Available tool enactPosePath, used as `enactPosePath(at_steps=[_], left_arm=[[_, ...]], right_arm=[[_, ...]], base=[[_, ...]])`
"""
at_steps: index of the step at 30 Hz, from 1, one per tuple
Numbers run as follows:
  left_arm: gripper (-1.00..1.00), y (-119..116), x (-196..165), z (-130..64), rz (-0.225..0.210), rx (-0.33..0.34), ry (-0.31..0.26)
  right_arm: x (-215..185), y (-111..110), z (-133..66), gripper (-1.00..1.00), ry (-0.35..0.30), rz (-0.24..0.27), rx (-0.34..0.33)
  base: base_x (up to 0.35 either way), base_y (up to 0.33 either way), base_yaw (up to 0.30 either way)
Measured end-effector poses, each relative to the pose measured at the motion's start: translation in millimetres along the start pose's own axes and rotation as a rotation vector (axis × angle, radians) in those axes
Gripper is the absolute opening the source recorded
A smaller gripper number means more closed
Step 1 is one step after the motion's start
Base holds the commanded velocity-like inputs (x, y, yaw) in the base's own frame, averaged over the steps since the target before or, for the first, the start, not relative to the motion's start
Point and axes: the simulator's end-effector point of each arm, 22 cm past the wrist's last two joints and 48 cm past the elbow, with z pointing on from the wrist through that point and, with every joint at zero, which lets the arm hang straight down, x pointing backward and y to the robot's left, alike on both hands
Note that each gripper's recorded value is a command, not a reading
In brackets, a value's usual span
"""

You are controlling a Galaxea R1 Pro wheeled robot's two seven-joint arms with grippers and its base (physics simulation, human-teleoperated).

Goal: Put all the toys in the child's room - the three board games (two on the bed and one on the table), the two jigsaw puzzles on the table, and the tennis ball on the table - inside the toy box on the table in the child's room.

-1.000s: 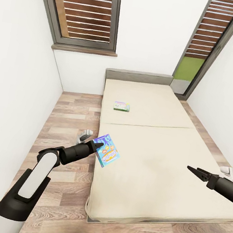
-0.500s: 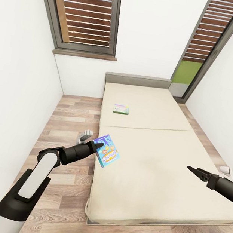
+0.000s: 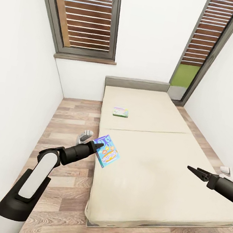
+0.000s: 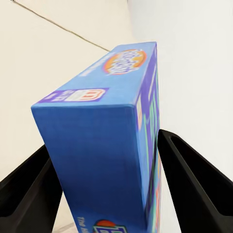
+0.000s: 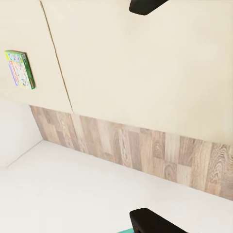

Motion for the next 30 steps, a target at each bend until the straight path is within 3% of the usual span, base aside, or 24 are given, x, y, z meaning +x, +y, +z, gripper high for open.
enactPosePath(at_steps=[30], left_arm=[[-1.0,-26,-11,-16.7,0.031,0.024,-0.029]], right_arm=[[-19,17,-17.9,1.0,-0.039,-0.026,-0.012]], base=[[0.0,0.0,0.0]])
